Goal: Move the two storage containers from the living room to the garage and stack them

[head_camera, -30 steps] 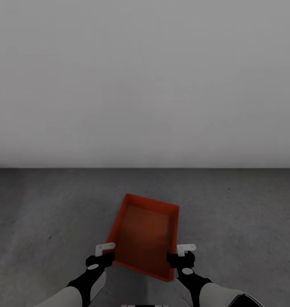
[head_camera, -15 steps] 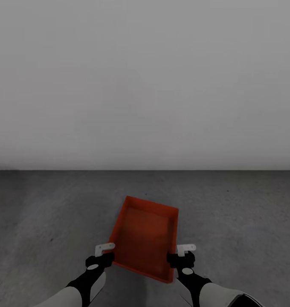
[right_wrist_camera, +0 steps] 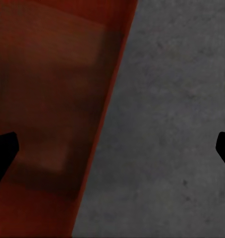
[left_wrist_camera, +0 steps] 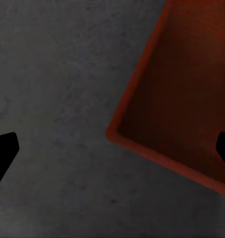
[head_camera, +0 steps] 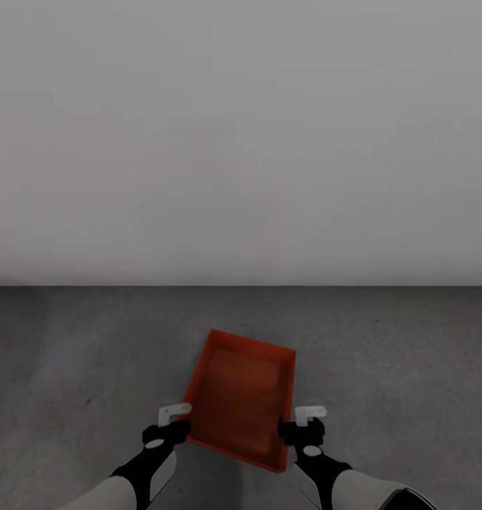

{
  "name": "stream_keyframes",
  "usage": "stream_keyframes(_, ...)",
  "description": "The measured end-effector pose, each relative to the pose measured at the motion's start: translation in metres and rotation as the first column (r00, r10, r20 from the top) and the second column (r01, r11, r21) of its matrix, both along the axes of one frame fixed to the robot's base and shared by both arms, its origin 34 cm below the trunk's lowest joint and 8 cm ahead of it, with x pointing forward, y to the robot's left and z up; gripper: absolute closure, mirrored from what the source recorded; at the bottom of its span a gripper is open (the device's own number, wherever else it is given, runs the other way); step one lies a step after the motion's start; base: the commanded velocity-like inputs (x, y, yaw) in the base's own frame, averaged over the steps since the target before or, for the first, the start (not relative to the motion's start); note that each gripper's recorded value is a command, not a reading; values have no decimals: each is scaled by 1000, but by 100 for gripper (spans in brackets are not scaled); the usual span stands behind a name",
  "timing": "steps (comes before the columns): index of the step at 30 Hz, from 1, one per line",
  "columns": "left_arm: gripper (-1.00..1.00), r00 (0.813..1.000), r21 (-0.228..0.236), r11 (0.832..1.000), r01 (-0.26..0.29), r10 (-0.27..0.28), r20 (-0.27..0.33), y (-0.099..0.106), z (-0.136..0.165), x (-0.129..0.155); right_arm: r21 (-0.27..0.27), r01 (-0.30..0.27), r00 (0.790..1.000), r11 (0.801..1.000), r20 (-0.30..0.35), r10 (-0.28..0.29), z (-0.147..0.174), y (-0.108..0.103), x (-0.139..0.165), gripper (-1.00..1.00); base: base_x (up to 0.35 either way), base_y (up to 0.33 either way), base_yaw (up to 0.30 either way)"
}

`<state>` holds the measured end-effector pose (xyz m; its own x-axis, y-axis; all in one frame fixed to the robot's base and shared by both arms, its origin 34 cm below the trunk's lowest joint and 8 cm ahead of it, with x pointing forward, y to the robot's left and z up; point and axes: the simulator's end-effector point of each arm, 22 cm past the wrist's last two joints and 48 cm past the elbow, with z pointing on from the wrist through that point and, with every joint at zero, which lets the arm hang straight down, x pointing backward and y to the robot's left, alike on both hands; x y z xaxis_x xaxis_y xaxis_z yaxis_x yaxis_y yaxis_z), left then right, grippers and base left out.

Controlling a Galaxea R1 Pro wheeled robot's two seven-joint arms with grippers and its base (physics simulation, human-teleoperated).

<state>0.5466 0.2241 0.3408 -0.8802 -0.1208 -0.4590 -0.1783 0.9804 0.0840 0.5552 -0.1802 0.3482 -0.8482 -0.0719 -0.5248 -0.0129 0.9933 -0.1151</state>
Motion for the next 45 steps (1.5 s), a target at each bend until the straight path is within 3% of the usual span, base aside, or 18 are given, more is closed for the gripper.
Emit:
stream_keyframes(26,-100,1000,4,1000,0,0,-2,3,50,6,8,29,1000,1000,-6,-29,50,-2,5,-100,0,0,0)
stream_keyframes(37,-100,999,17,1000,5,-4,-51,10,61,-15,8,29,1000,1000,-6,-29,70,-2,7,-100,0,0,0)
stream_keyframes(45,-100,998,16,1000,2,-1,-56,10,75,-16,9,31,1000,999,2,-31,86,-2,9,-100,0,0,0)
